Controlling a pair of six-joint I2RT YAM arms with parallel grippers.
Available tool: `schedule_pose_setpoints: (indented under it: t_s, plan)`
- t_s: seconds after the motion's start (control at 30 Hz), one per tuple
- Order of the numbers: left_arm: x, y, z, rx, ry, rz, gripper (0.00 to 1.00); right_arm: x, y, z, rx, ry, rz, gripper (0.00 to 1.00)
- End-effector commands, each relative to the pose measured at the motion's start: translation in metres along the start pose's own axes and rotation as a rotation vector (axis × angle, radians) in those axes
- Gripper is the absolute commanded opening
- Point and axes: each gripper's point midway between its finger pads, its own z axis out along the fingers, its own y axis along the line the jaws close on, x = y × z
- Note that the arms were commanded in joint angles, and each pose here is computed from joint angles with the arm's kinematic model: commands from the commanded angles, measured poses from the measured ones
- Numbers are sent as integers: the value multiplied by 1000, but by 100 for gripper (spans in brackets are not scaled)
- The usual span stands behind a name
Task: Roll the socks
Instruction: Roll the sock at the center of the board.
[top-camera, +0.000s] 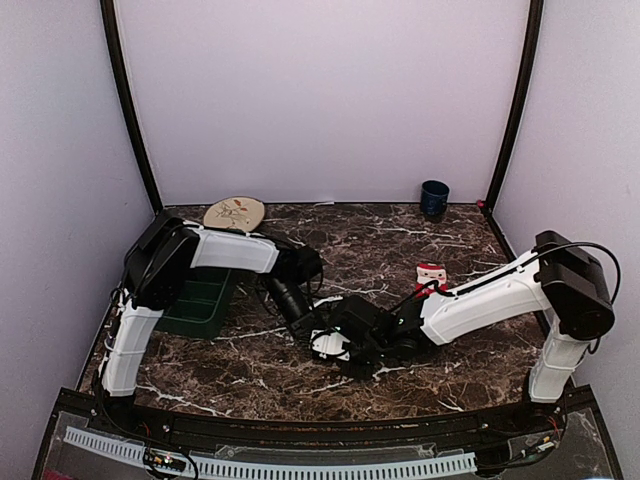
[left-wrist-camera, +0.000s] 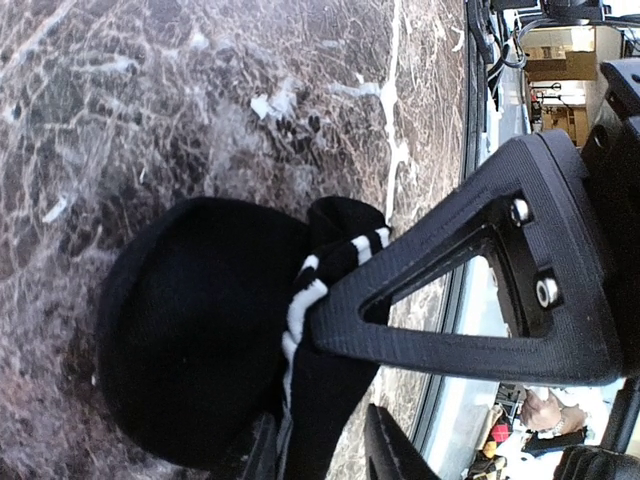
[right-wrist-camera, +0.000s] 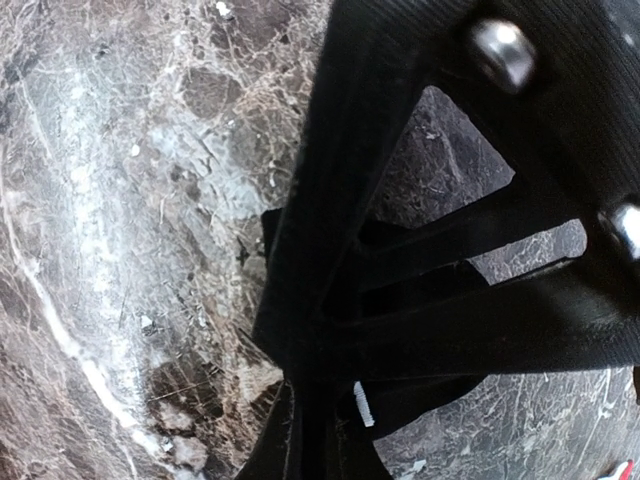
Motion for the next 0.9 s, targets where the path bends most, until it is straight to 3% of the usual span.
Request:
schedule_pose_setpoints:
  t_s: [0.0,0.87]
  plan:
    - [12,22,-11,-118,11,-15,35,22,12,7,-69,81,37,4]
    - [19,57,-58,-433,-162,-28,34,1,6,0,-213,73,200,3]
